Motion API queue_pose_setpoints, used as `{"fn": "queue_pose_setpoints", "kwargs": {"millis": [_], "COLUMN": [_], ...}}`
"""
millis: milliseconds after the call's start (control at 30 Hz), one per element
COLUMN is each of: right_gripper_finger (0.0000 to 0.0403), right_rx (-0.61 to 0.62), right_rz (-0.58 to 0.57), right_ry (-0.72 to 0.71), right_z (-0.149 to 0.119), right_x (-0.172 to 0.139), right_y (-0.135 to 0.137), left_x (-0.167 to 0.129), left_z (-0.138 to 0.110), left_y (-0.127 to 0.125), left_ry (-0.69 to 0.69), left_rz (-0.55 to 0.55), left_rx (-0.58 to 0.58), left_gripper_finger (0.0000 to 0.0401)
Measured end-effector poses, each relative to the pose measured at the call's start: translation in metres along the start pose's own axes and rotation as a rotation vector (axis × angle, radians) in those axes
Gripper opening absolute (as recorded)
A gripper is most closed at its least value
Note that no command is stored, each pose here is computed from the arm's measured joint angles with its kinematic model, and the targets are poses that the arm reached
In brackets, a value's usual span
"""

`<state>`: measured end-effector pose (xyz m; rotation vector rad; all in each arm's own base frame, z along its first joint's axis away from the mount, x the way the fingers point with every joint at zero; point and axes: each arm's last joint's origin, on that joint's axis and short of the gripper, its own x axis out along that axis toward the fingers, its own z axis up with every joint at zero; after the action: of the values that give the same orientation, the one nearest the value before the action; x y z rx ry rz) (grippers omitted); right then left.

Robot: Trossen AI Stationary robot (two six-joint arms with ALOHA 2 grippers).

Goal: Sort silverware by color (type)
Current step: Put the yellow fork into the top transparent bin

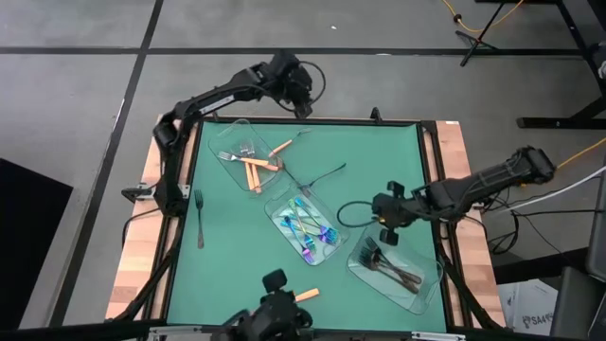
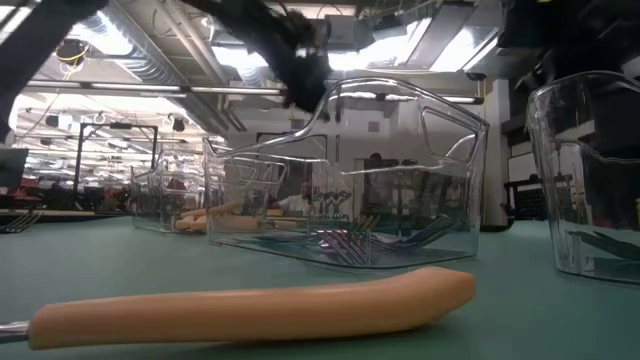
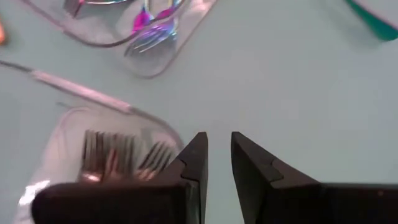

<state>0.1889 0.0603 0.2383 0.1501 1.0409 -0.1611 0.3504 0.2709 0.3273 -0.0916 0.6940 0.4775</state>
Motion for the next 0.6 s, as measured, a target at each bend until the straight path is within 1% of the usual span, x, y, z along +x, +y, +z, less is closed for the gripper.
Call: {"fn": "queue_pose_setpoints", "kwargs": {"millis": [167,267,600], "right_gripper_finger": [0.0057,0.0057,0.0057], "right_rx": [-0.011,-0.01,-0.001], "right_rz": [-0.028,-0.04,-0.051], "right_ry": [-0.005,-0.005,-0.005], "right_z": [0.005,0.007,0.009], "right_x": [0.002,0.003,0.004], "right_y": [-0.01,-0.015,-0.019], "left_x": [0.031,0.045,0.077], "left_z": [-0.028,-0.042,-0.064], "left_y": [0.008,0.011,0.012], "left_ry": [0.193,0.277,0.373], "left_rz": [-0.016,-0.023,-0.037], "left_rx": [-0.034,-0.049,-0.061], "left_gripper_finger": [0.0089,0.0089,0.0089]}}
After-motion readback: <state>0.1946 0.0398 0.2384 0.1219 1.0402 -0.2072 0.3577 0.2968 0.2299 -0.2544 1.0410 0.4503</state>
